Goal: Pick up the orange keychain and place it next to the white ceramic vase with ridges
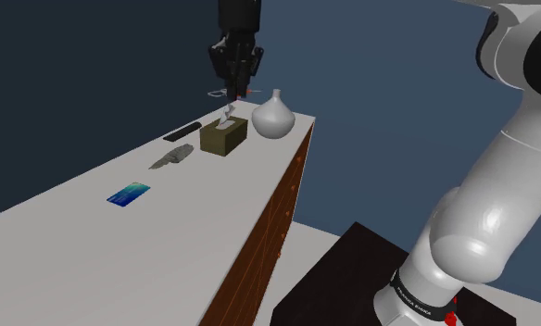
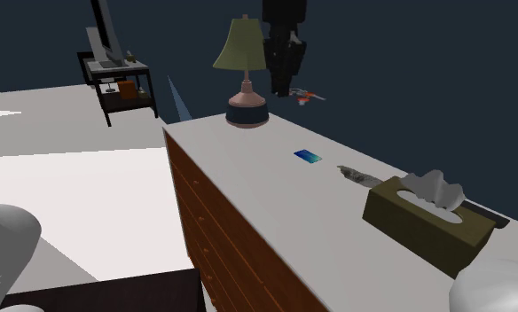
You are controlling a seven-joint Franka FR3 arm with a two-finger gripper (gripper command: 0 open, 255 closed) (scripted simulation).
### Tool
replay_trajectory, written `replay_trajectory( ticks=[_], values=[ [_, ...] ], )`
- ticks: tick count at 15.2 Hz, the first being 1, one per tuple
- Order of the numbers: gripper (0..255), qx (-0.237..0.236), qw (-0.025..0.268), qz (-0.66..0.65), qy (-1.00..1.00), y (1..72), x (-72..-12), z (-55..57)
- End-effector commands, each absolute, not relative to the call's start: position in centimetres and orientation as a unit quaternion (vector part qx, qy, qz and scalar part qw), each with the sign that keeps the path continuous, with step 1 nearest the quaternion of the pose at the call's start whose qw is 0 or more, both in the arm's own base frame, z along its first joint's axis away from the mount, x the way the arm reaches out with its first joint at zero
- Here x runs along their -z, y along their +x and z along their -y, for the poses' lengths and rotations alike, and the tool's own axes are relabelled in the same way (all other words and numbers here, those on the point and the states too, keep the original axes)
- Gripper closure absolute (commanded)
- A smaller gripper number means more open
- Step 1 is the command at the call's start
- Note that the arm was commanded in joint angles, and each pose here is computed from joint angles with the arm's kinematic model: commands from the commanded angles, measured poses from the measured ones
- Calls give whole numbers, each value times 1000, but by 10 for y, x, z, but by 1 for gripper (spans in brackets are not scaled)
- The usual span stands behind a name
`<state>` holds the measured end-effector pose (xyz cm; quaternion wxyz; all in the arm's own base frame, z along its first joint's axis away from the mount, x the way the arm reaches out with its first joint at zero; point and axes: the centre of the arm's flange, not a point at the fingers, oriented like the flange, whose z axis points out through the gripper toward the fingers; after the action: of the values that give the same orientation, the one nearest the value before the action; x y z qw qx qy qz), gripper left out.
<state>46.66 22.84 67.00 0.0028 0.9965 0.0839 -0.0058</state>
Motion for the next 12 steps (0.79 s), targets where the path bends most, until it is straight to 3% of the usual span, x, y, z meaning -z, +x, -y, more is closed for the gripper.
replay_trajectory(
  ticks=[1,12],
  values=[
    [255,6,3,-85,996,478,-668,-203],
    [255,6,3,-85,996,537,-668,-70]
  ],
)
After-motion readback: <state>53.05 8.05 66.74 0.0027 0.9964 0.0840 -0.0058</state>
